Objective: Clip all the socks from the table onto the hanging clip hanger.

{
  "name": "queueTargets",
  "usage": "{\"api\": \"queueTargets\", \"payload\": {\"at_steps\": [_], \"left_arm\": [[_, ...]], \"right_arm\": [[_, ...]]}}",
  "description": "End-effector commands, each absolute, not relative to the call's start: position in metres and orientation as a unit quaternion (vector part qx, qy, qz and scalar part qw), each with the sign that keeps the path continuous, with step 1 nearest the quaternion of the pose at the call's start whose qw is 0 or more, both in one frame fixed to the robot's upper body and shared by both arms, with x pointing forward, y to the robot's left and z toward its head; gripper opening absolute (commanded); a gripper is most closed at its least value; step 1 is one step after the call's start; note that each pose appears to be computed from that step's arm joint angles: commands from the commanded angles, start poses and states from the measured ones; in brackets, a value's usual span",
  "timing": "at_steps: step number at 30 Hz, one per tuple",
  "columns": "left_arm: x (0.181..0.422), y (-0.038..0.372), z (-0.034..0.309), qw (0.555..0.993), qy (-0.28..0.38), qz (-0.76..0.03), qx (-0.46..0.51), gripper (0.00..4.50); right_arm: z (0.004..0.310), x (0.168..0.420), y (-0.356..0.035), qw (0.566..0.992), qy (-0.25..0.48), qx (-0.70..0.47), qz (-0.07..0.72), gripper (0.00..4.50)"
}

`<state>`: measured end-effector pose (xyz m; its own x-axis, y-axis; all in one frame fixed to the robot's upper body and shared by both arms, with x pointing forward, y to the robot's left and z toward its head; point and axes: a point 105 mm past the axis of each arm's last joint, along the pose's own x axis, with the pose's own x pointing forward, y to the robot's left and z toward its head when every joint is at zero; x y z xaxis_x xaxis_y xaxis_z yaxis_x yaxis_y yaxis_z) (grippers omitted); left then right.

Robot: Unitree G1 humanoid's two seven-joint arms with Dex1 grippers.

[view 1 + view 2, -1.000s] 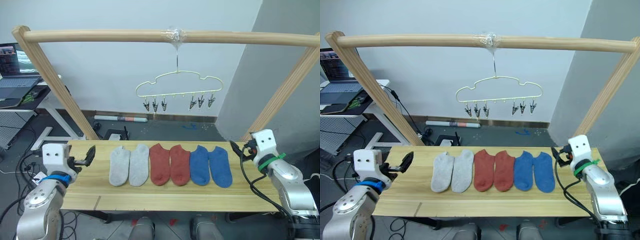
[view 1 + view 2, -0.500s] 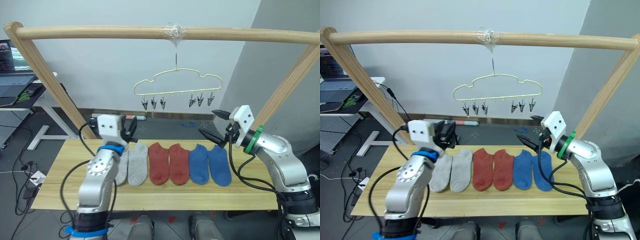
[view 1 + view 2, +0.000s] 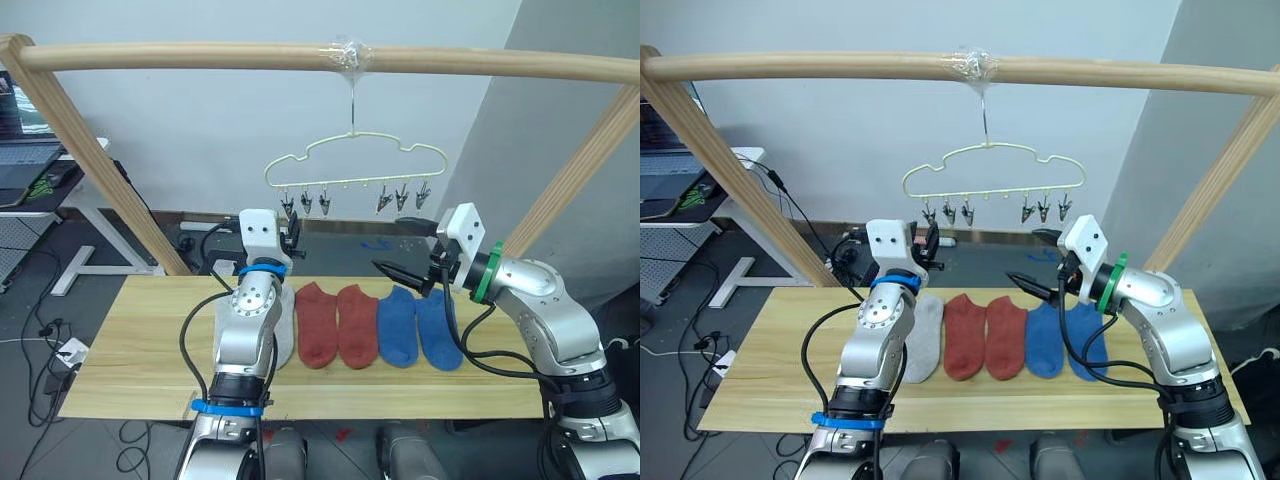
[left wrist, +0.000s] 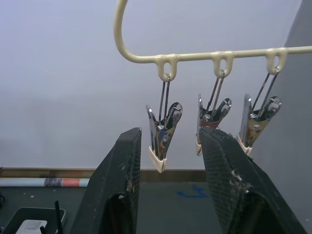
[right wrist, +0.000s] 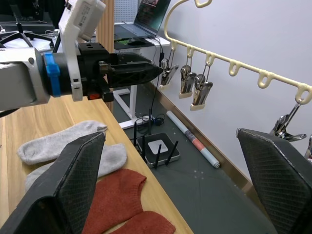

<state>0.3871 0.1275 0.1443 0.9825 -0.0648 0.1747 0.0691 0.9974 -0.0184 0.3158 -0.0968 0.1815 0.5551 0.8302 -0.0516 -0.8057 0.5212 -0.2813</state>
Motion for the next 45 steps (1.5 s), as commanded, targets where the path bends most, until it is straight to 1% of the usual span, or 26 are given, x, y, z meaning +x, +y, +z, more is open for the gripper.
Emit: {"api": "queueTargets", "payload": {"at_steps": [1, 6, 10, 19, 29, 36, 45], "left_arm": [[0.392, 0.126, 0.159, 0.993, -0.118, -0.02, -0.008, 1.92], [0.395, 0.131, 0.16, 0.992, -0.123, -0.003, -0.011, 1.92], [0.408, 0.123, 0.161, 0.993, -0.12, -0.012, -0.016, 1.92], [0.419, 0.127, 0.173, 0.989, -0.147, 0.029, 0.005, 1.92], [0.42, 0.129, 0.176, 0.988, -0.152, 0.036, 0.018, 1.92], [0.42, 0.128, 0.183, 0.985, -0.163, 0.021, 0.042, 1.92], [0.419, 0.129, 0.185, 0.986, -0.165, 0.01, 0.039, 1.92]], "right_arm": [[0.198, 0.312, -0.093, 0.866, -0.07, -0.138, 0.475, 4.5], [0.199, 0.312, -0.092, 0.866, -0.071, -0.14, 0.475, 4.5], [0.205, 0.314, -0.096, 0.872, -0.071, -0.142, 0.463, 4.5], [0.212, 0.314, -0.096, 0.876, -0.074, -0.137, 0.455, 4.5], [0.214, 0.315, -0.097, 0.88, -0.073, -0.132, 0.45, 4.5], [0.214, 0.317, -0.099, 0.884, -0.072, -0.128, 0.444, 4.5], [0.216, 0.32, -0.101, 0.887, -0.073, -0.124, 0.438, 4.5]]}}
